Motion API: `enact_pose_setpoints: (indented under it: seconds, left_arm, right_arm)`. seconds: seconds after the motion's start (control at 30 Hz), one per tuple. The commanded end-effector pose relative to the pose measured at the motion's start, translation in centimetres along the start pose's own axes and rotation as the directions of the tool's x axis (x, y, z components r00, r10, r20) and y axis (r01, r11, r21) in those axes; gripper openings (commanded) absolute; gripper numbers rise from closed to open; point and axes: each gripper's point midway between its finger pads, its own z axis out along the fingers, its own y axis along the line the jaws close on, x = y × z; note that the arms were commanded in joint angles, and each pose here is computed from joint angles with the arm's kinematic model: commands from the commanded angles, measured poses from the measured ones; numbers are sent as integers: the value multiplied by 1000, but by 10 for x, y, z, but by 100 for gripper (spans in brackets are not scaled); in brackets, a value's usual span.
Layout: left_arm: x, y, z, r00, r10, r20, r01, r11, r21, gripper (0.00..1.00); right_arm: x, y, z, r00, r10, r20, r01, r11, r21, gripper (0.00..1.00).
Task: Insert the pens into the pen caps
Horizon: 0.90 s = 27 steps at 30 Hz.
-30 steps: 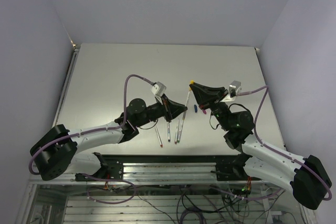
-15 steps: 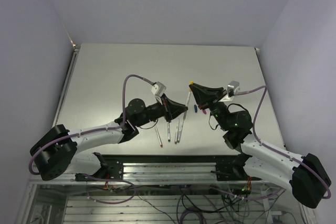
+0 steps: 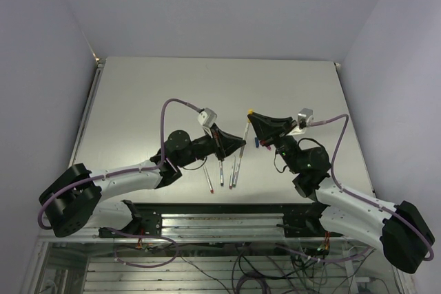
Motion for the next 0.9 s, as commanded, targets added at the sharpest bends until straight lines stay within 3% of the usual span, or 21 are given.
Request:
enact_pose_setpoints:
  seconds: [0.0,0.33,0.87]
  left_arm:
    - [-22,-8,-1,995,23,93,-26,999,26,7]
    - [-34,-19,-6,981,7,192,-25,995,92,7]
    - [-83,-16,-23,929,112,352,-111,994,-24,7]
  right_arm:
    - [-4,3,-4,999,34,19,-34,999,-14,0]
    - [34,14,-6,989,108,-103,-116,990,-80,0]
    - [94,25,-21,923,161,-350,-215,969,-121,0]
